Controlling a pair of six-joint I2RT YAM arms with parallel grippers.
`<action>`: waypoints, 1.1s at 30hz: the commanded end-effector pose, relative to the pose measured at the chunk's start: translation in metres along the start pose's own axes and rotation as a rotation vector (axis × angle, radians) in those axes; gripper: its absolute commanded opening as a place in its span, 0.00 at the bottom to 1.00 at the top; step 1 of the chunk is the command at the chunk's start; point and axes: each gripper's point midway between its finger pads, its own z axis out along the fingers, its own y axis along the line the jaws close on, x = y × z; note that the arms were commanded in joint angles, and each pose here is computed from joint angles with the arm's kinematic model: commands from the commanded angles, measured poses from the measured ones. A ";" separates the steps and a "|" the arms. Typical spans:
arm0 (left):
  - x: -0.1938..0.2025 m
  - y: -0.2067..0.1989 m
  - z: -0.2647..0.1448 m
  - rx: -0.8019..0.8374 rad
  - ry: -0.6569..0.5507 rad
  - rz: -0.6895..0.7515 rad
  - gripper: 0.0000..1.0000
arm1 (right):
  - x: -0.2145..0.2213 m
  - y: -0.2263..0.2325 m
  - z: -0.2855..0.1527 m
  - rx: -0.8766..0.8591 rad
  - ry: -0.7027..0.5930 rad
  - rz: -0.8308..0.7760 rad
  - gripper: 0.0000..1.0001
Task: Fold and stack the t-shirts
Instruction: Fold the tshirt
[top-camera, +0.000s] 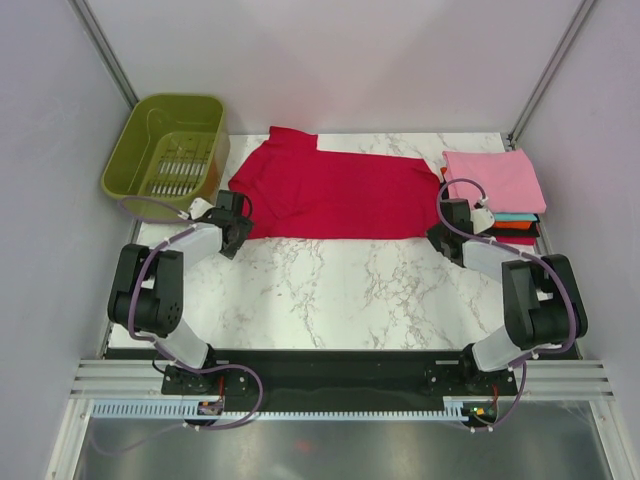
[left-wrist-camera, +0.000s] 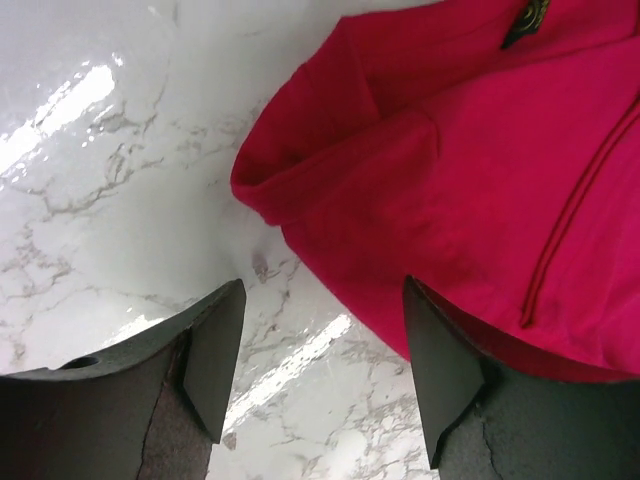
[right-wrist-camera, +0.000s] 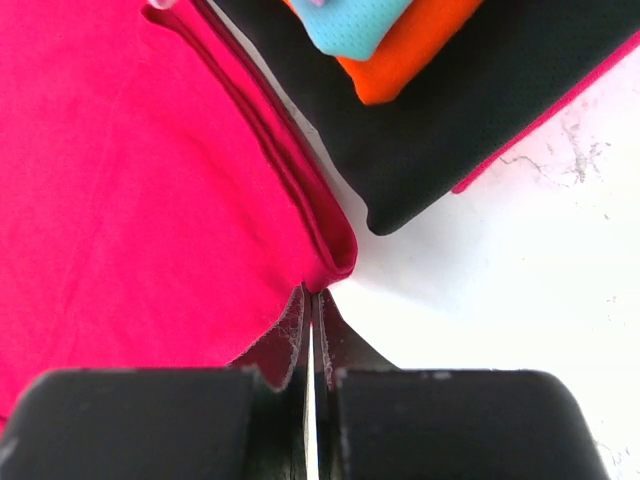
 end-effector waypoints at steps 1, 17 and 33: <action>-0.018 -0.005 0.007 0.024 -0.090 -0.086 0.72 | -0.006 0.005 -0.008 -0.021 -0.023 0.009 0.00; -0.020 0.022 0.044 -0.033 0.011 -0.221 0.02 | -0.021 0.003 -0.024 -0.031 -0.084 0.030 0.00; 0.009 0.008 -0.022 0.075 0.101 -0.165 0.02 | -0.035 0.006 -0.044 -0.045 -0.118 0.025 0.00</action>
